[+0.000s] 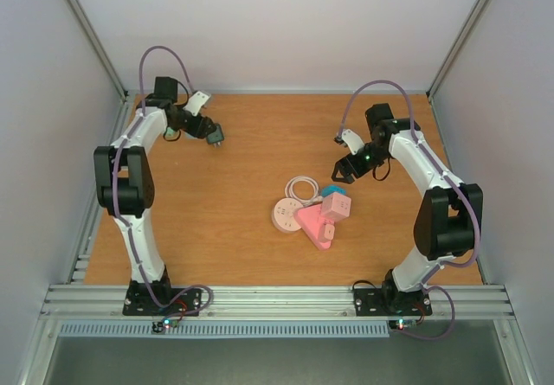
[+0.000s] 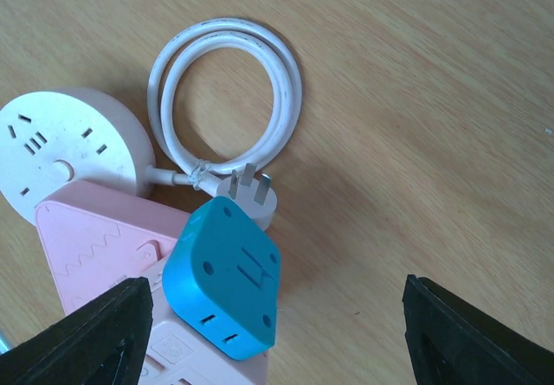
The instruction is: Pull the plug off the socket
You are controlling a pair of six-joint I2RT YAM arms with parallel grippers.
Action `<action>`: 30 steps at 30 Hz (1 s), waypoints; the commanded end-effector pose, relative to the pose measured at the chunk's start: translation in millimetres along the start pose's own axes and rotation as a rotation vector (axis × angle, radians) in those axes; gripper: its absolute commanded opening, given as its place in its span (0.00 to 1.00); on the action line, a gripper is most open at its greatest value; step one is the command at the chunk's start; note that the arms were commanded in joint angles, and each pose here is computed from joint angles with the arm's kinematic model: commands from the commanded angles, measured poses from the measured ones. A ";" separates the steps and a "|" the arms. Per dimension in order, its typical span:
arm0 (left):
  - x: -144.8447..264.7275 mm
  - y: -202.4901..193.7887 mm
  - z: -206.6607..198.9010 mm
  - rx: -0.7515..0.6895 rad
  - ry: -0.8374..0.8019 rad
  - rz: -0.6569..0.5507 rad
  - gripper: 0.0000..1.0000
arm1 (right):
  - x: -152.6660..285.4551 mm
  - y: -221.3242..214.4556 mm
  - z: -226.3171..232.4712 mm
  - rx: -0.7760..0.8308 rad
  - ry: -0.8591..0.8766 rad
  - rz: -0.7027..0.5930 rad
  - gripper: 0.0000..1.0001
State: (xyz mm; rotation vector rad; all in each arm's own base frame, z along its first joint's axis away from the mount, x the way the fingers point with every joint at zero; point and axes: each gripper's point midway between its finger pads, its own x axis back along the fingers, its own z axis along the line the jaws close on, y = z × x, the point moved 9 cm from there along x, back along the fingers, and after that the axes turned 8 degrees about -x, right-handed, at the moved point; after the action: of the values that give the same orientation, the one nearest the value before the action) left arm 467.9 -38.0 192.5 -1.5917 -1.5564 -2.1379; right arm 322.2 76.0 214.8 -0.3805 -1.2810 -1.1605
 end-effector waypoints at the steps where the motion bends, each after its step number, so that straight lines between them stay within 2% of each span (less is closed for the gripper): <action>1: -14.0 5.0 16.3 -0.065 0.038 -0.005 0.59 | 0.6 1.1 -0.5 -0.006 0.013 -0.003 0.80; 9: -29.9 2.2 22.0 -0.068 0.004 -0.011 0.52 | -2.0 -1.2 -1.4 -0.018 0.009 0.003 0.80; 17: -47.3 6.9 33.6 -0.017 -0.021 -0.033 0.42 | -1.9 -1.0 -2.2 -0.018 0.002 0.008 0.80; 23: -60.0 5.9 42.7 0.018 -0.023 -0.017 0.39 | -1.8 -1.7 -2.4 -0.018 -0.003 0.012 0.80; 27: -55.9 10.5 51.2 0.033 -0.001 -0.040 0.41 | -1.8 -1.8 -2.2 -0.018 -0.001 0.012 0.80; 28: -53.4 13.9 52.1 0.034 0.004 -0.047 0.44 | -2.0 -2.1 -2.2 -0.017 0.000 0.012 0.80; 30: -43.0 22.7 52.6 0.027 0.022 -0.069 0.60 | -2.5 -1.4 -2.5 -0.016 0.002 0.011 0.80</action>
State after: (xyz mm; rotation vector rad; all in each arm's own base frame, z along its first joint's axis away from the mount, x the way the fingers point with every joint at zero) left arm 526.9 -34.7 152.5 -1.5892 -1.5959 -2.1056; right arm 322.2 75.9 214.6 -0.3860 -1.2793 -1.1630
